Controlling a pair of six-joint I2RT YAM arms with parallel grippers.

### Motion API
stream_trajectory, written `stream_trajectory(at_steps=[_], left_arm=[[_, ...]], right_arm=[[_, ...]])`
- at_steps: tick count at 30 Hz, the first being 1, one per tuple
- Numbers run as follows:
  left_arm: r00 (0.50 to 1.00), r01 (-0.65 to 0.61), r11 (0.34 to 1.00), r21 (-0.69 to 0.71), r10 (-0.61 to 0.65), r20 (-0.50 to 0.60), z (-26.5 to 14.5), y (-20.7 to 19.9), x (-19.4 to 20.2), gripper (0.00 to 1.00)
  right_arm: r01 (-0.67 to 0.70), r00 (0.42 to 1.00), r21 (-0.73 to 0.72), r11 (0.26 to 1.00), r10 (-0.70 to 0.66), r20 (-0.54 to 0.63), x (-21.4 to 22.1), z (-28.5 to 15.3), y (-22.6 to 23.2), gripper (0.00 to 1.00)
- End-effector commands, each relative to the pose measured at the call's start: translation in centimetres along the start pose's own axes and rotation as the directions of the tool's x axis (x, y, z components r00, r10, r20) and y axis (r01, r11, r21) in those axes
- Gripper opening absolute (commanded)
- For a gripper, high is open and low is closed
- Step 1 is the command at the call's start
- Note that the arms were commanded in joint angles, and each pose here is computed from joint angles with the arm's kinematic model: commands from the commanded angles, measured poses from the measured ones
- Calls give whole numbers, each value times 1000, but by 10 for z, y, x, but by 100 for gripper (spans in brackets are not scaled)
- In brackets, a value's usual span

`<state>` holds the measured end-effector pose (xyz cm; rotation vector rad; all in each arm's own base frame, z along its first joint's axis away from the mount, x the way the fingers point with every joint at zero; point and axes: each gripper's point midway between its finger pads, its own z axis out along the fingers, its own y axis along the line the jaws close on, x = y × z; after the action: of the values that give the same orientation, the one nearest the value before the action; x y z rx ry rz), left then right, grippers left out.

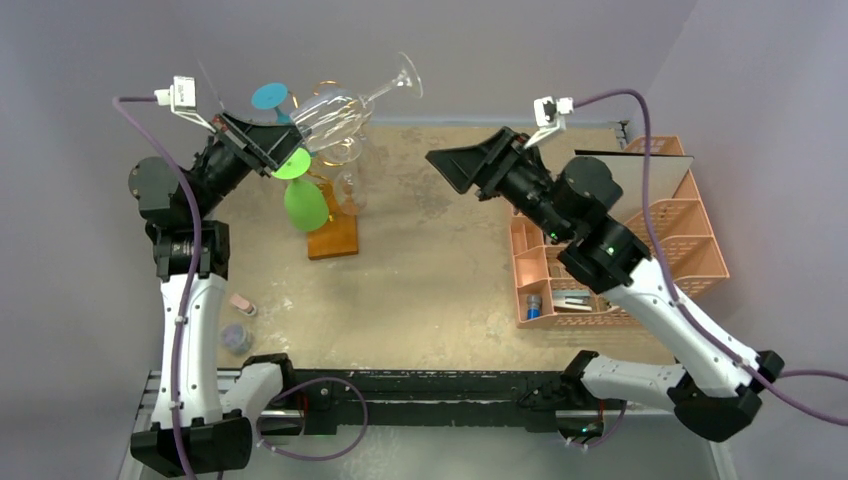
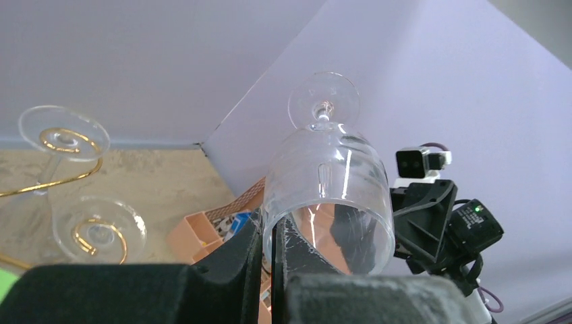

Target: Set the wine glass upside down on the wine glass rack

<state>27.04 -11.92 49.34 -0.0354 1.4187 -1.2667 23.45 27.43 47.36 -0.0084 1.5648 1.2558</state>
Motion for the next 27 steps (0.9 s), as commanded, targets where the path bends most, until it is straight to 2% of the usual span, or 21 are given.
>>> stream_trajectory(at_steps=[1, 7, 13, 17, 21, 27], left_arm=[[991, -80, 987, 140, 63, 121, 10, -43, -28, 0], [982, -132, 980, 152, 108, 155, 27, -44, -13, 0], [972, -138, 968, 209, 91, 218, 41, -44, -6, 0], [967, -151, 959, 238, 94, 235, 51, -46, -3, 0], [963, -164, 955, 247, 100, 251, 58, -45, -2, 0], [955, -184, 941, 285, 102, 279, 60, -48, 0, 0]], right_arm=[[-127, 986, -153, 980, 142, 88, -35, 17, 45, 72], [-150, 973, -219, 964, 182, 138, -53, 35, 65, 69], [-248, 933, -114, 962, 269, 241, -74, 52, 47, 69], [-314, 903, -113, 943, 333, 272, -77, 65, 42, 68], [-306, 895, -159, 939, 341, 288, -83, 76, 51, 66], [-303, 883, -147, 942, 335, 327, -86, 88, 51, 60]])
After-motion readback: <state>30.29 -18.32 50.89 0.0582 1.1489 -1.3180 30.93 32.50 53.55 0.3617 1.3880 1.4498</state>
